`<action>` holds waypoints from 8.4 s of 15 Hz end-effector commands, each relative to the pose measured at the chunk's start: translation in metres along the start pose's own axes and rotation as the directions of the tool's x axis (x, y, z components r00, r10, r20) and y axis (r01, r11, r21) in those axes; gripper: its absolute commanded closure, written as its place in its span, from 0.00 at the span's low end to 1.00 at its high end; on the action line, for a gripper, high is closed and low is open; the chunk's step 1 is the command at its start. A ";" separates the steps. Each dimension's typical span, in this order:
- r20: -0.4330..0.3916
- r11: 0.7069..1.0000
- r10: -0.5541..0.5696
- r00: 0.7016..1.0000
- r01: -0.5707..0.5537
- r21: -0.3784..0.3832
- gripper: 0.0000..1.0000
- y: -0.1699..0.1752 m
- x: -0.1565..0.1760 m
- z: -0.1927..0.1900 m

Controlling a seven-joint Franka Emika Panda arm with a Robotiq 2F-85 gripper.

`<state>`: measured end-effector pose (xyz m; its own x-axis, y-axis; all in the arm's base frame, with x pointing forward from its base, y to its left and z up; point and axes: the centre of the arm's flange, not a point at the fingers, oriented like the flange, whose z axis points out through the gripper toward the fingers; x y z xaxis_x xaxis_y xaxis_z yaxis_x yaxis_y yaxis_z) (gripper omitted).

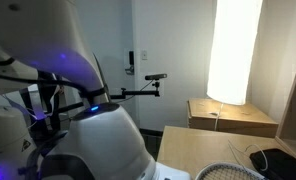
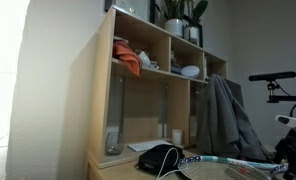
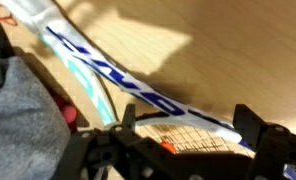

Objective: Move the tennis rack slightly to the right. Pick up the orange towel from the top compartment and put it on the table.

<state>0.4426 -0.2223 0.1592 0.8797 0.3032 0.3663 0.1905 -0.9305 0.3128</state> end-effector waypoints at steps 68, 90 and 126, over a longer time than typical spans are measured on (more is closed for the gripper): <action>-0.173 0.629 -0.774 0.609 0.770 -0.110 0.00 -0.226 0.134 -0.134; -0.237 0.651 -0.751 0.616 0.751 -0.112 0.00 -0.258 0.182 -0.159; -0.260 0.828 0.349 0.900 -0.167 0.535 0.00 -0.271 0.229 -0.184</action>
<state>0.4983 0.1612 0.3582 0.7469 0.1329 0.6515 0.2941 -0.9448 -0.1445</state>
